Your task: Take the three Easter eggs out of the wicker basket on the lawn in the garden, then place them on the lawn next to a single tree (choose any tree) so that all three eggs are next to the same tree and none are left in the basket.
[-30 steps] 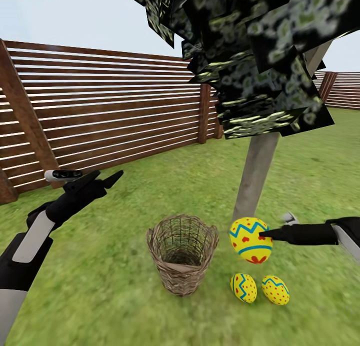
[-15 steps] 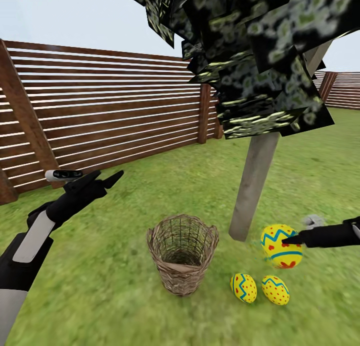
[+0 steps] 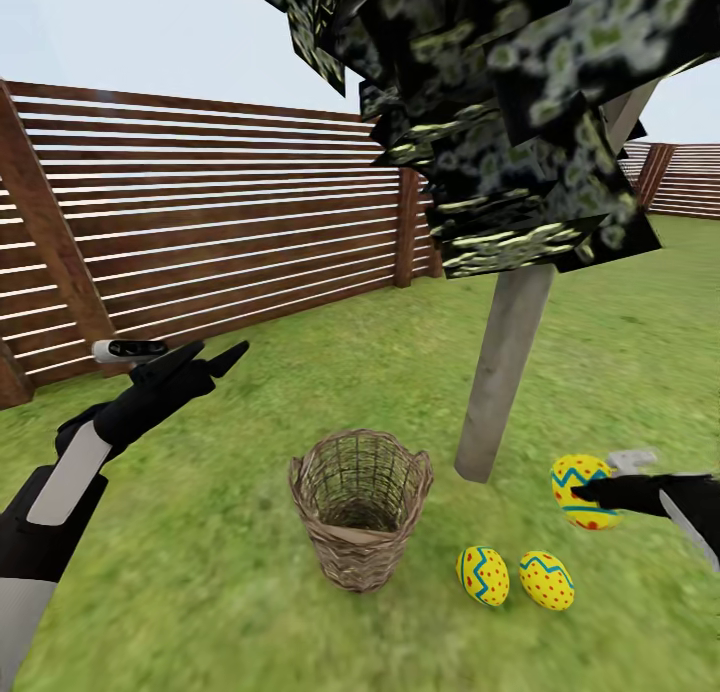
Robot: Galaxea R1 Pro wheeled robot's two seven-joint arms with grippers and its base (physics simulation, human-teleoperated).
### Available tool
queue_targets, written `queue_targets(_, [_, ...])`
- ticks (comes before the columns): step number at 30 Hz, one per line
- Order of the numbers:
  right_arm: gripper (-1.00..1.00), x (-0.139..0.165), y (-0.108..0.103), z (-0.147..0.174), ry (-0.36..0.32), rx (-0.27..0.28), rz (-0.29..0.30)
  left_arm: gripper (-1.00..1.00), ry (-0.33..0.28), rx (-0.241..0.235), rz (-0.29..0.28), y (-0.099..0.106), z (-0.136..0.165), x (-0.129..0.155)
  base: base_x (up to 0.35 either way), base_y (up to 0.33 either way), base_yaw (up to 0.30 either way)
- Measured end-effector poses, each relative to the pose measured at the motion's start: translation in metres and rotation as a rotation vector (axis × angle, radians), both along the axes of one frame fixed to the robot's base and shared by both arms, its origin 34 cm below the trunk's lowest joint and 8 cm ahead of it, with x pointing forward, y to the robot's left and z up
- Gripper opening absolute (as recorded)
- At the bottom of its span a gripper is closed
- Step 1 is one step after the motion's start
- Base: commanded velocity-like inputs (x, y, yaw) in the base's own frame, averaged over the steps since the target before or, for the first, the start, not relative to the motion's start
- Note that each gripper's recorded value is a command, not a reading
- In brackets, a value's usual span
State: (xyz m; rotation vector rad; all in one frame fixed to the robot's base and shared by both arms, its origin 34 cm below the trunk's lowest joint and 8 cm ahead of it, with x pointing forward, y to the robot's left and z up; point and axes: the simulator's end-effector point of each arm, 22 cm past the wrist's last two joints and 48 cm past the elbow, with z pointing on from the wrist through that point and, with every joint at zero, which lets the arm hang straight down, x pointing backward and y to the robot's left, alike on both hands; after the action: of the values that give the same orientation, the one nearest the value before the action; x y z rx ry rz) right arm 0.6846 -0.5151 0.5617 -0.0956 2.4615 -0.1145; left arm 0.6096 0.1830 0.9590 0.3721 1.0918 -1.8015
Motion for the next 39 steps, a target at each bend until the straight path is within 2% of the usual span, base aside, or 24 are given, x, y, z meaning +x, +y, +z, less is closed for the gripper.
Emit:
queue_targets(4, [-1.00, 0.019, 0.062, -0.027, -0.029, 0.003, -0.018, 1.00, -0.003, 0.002, -0.005, -0.006, 0.002, -0.002, 0.010, -0.309, 0.000])
queue_targets(8, [-1.00, 0.021, 0.068, -0.039, -0.057, -0.002, -0.026, 1.00, 0.019, 0.012, 0.006, -0.013, -0.002, 0.004, 0.074, -0.324, 0.000])
queue_targets(10, [-1.00, 0.019, 0.083, -0.052, -0.042, 0.013, -0.030, 1.00, 0.023, 0.002, -0.001, -0.019, -0.002, 0.004, 0.087, -0.297, 0.000])
queue_targets(12, [-1.00, 0.017, 0.084, -0.059, -0.044, 0.000, -0.046, 1.00, 0.024, -0.002, -0.004, -0.021, -0.002, 0.003, 0.088, -0.182, 0.000])
queue_targets(14, [-1.00, 0.019, 0.077, -0.059, -0.065, -0.030, -0.075, 1.00, 0.021, -0.004, -0.005, -0.021, -0.001, 0.003, 0.085, -0.108, 0.000])
queue_targets(17, [-1.00, 0.012, 0.070, -0.069, -0.059, -0.045, -0.092, 1.00, 0.016, -0.004, -0.002, -0.019, 0.000, 0.002, 0.021, -0.023, 0.000])
queue_targets(19, [-1.00, 0.015, 0.076, -0.072, -0.090, -0.038, -0.089, 1.00, 0.015, -0.002, 0.001, -0.017, 0.000, 0.003, 0.003, -0.003, 0.000])
queue_targets(28, [-1.00, 0.012, 0.079, -0.079, -0.090, -0.032, -0.092, 1.00, 0.020, -0.006, 0.008, -0.016, -0.002, 0.005, 0.105, -0.177, -0.005])
queue_targets(39, [-1.00, 0.006, 0.078, -0.084, -0.075, -0.026, -0.103, 1.00, 0.018, -0.013, 0.005, -0.018, -0.001, 0.004, 0.009, -0.010, -0.250])
